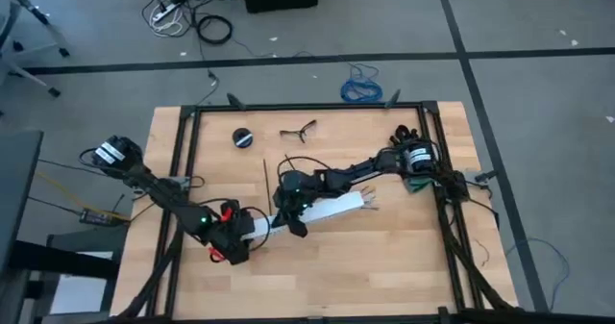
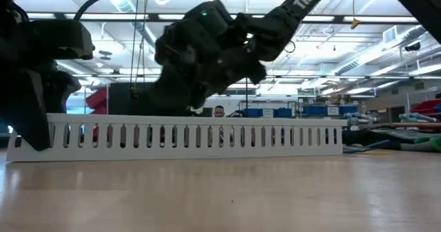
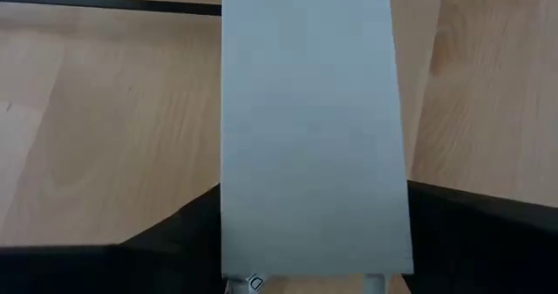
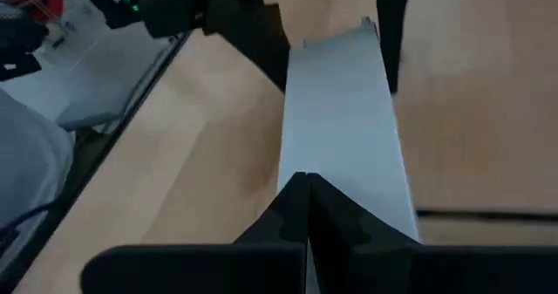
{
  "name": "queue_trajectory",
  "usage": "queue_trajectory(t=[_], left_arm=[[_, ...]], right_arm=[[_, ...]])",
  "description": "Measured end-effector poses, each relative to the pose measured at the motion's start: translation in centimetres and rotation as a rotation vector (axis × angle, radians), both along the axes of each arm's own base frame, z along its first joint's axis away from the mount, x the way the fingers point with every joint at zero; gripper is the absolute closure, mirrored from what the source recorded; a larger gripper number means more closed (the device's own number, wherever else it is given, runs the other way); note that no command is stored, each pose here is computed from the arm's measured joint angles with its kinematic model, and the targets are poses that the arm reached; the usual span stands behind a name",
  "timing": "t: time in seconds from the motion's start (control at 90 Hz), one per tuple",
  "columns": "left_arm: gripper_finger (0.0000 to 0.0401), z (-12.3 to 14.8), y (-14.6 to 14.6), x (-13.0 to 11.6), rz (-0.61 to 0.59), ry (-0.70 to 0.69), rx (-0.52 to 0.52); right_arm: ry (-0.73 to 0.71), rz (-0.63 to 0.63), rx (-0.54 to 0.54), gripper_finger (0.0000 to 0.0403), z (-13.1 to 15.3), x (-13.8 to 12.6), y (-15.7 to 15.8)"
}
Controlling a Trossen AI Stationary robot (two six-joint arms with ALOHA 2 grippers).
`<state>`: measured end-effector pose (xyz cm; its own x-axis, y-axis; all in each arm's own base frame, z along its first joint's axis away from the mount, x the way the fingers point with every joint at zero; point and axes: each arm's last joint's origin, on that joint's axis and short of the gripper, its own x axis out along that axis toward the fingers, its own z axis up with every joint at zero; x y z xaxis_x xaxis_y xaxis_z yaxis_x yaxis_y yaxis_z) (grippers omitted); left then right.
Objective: Ziptie cables
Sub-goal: Close the white cable duct
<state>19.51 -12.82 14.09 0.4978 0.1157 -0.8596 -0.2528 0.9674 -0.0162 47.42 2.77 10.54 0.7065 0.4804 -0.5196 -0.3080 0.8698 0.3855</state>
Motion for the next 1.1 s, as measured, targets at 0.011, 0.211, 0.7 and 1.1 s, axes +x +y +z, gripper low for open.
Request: queue_trajectory(t=[0.011, 0.211, 0.7, 1.1], left_arm=[[0.0167, 0.0, 0.0, 0.0, 0.0, 0.0, 0.0], [0.0167, 0.0, -0.1, 0.1, 0.002, -0.01, -0.01], [0.0167, 0.0, 0.0, 0.1, 0.002, -0.005, -0.007], [0.0167, 0.0, 0.0, 0.0, 0.001, 0.003, -0.012]], right_arm=[[-0.001, 0.002, -0.002, 0.0402, 0.0, 0.0, 0.0], [-0.024, 0.013, -0.033, 0.0402, 2.3, -0.2, 0.0], [0.005, 0.004, -0.06, 0.0403, 2.9, -0.6, -0.1], [0.07, 0.014, -0.103, 0.0402, 4.0, -1.6, 0.1]])
